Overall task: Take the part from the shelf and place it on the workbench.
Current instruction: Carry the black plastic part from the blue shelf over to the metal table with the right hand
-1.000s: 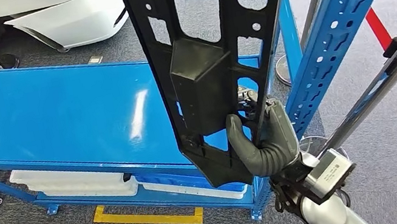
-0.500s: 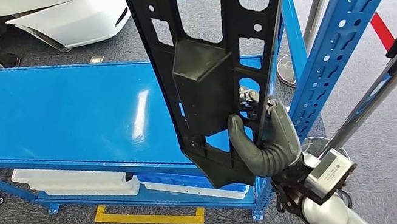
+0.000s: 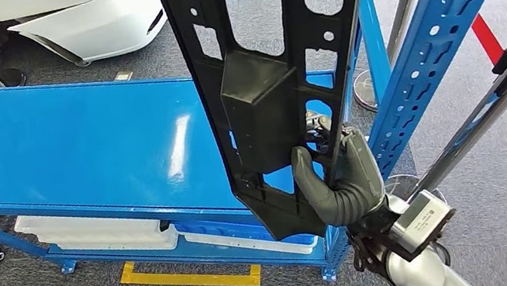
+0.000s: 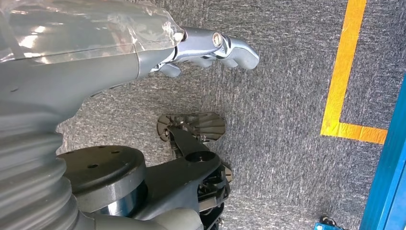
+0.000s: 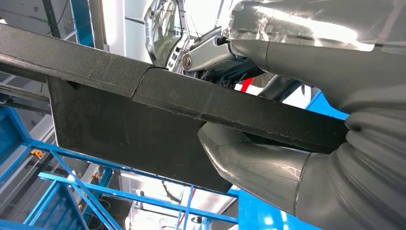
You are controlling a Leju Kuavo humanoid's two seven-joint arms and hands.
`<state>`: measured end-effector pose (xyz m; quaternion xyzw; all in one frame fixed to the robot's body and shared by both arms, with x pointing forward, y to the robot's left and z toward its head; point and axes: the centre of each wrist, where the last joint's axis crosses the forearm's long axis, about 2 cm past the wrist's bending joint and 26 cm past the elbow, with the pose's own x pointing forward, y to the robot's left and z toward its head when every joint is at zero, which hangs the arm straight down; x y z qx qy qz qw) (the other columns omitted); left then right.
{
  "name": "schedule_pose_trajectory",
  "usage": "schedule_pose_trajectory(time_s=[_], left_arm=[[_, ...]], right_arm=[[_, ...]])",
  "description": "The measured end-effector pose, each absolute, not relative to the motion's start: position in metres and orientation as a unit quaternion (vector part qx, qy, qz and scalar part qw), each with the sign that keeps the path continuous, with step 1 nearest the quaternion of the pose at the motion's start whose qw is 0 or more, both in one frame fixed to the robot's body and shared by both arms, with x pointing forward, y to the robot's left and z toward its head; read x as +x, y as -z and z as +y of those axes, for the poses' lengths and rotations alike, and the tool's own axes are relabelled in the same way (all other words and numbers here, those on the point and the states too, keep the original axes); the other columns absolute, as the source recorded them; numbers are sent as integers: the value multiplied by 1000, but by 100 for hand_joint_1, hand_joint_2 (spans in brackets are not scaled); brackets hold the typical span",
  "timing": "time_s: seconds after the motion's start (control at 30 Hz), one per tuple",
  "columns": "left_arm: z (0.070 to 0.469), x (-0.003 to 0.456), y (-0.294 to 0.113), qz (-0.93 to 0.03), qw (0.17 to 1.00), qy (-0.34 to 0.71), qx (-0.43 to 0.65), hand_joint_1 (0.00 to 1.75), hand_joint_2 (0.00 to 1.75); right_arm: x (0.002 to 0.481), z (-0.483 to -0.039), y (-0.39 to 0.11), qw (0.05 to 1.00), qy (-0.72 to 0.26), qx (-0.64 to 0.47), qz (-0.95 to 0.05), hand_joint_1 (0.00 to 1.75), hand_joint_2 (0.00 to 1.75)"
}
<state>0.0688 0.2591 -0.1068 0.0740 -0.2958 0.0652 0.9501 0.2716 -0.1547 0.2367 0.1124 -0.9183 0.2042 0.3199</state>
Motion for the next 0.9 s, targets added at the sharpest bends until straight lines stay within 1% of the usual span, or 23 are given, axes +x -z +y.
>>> schedule_pose_trajectory(time_s=[0.9], left_arm=[[259, 69, 107, -303, 949, -63, 69, 0, 175]], right_arm=[[272, -155, -237, 320, -204, 112, -918, 175, 175]])
